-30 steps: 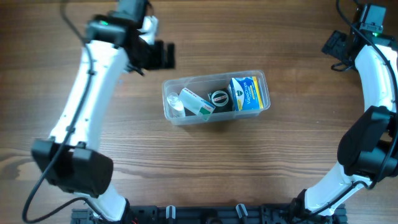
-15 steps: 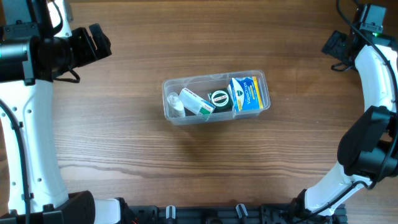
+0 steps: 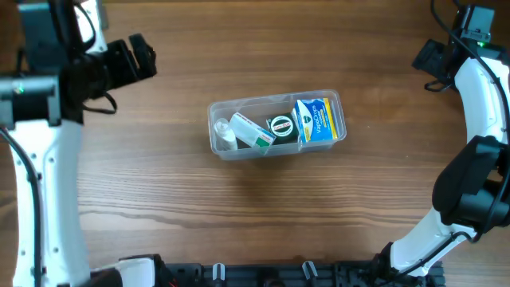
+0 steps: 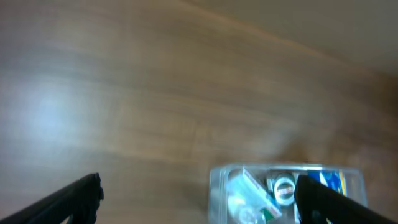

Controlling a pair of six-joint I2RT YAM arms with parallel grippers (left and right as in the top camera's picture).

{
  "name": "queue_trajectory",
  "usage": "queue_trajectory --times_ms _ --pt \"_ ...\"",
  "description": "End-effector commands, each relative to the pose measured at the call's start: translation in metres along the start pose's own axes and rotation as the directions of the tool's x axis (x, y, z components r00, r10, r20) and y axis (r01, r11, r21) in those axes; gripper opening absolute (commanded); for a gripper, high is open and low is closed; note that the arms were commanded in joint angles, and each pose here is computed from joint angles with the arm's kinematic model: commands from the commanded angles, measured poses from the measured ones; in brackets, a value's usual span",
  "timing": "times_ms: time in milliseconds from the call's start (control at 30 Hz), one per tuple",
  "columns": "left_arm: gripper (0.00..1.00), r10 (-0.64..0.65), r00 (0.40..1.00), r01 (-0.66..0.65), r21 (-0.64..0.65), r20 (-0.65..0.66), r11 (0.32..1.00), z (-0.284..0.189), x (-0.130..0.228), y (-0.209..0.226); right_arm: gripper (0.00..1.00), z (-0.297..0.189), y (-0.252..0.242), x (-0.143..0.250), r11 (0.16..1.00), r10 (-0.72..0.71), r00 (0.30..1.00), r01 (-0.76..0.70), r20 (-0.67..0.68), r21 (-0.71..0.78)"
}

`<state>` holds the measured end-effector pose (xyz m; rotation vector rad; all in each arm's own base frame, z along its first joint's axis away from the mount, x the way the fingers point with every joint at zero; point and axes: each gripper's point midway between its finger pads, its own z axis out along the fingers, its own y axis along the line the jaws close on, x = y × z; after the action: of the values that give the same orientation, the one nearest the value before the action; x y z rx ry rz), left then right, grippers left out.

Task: Pack container

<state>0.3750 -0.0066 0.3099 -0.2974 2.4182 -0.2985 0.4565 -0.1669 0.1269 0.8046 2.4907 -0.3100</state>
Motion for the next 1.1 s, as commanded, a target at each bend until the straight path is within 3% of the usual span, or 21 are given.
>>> queue_trajectory --times_ms 0,100,233,367,467,567,867,1067 --pt "1.0 0.019 0.998 -0.02 0.011 0.061 1.0 0.001 0.03 0.003 1.0 0.006 -0.002 0.005 1.0 -0.006 1.0 0.007 -0.016 0.005" --pt "1.0 0.036 0.981 -0.045 0.044 0.192 0.998 0.019 0.069 0.016 1.0 0.006 -0.002 0.005 1.0 -0.007 1.0 0.007 -0.017 0.005" --pt "1.0 0.054 0.897 -0.106 0.094 0.438 0.99 0.015 0.108 0.026 1.0 0.006 -0.002 0.005 1.0 -0.007 1.0 0.007 -0.017 0.005" --pt "1.0 0.049 0.819 -0.141 0.119 0.571 0.983 0.004 0.139 0.033 1.0 0.006 -0.002 0.005 1.0 -0.007 1.0 0.007 -0.017 0.005" --pt "1.0 0.045 0.773 -0.16 0.126 0.632 0.979 -0.008 0.147 0.034 1.0 0.006 -0.002 0.005 1.0 -0.007 1.0 0.007 -0.017 0.005" --pt "1.0 -0.039 0.742 -0.087 0.154 0.67 0.984 -0.012 0.152 0.043 1.0 0.006 -0.002 0.005 1.0 -0.007 1.0 0.007 -0.017 0.005" --pt "1.0 -0.051 0.635 -0.134 0.174 0.771 0.976 -0.003 0.163 0.048 1.0 0.006 -0.002 0.005 1.0 -0.007 1.0 0.007 -0.017 0.005" --pt "1.0 -0.145 0.655 -0.041 0.226 0.741 0.973 0.011 0.171 0.057 1.0 0.006 -0.002 0.005 1.0 -0.007 1.0 0.007 -0.017 0.005"
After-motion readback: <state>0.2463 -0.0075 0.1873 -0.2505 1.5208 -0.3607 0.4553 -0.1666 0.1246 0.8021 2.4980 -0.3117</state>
